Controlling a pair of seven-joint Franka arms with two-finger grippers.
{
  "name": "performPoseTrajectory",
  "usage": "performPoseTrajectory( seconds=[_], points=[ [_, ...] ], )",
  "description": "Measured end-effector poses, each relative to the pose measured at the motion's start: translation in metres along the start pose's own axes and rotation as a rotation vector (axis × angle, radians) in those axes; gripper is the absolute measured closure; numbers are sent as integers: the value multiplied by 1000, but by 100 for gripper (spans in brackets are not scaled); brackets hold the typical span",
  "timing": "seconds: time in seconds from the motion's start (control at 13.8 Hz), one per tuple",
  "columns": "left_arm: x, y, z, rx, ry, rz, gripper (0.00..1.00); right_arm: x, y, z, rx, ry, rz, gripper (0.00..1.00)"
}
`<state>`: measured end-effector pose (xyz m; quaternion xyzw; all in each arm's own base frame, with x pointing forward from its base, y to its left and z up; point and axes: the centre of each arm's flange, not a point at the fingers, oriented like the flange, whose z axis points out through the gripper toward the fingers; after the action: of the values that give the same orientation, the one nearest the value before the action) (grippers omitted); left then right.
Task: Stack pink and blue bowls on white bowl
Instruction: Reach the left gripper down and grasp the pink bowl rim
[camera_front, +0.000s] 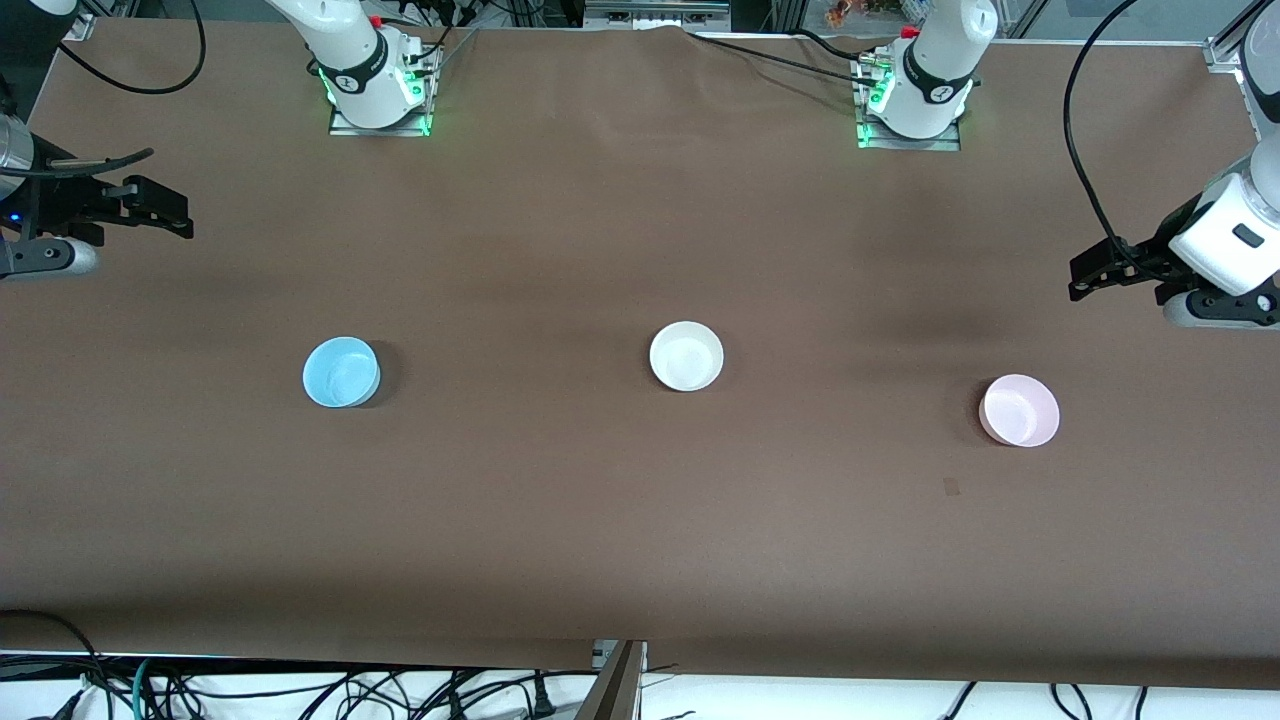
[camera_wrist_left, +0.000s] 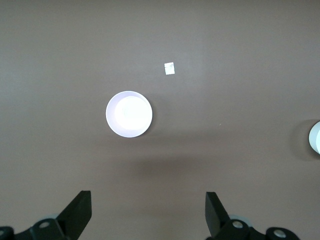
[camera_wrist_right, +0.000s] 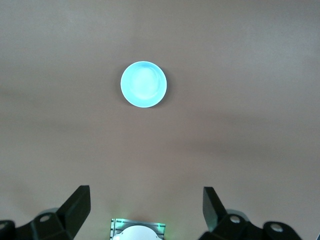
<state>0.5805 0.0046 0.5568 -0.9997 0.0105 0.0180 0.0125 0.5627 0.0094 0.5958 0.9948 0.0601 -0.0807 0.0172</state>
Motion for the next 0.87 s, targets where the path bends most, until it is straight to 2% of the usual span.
performPoseTrajectory(
  seconds=[0.29, 0.43, 0.65, 0.87],
  points=[
    [32, -44, 44, -4, -54, 13, 0, 0, 0, 0, 0, 1, 0, 0],
    [58, -59, 77, -5, -56, 98, 0, 0, 0, 0, 0, 3, 1, 0],
    [91, -71, 126, 3, -16, 287, 0, 1, 0, -1, 1, 7, 0, 0],
    [104, -90, 192, -9, -61, 380, 0, 1, 0, -1, 2, 8, 1, 0]
  ],
)
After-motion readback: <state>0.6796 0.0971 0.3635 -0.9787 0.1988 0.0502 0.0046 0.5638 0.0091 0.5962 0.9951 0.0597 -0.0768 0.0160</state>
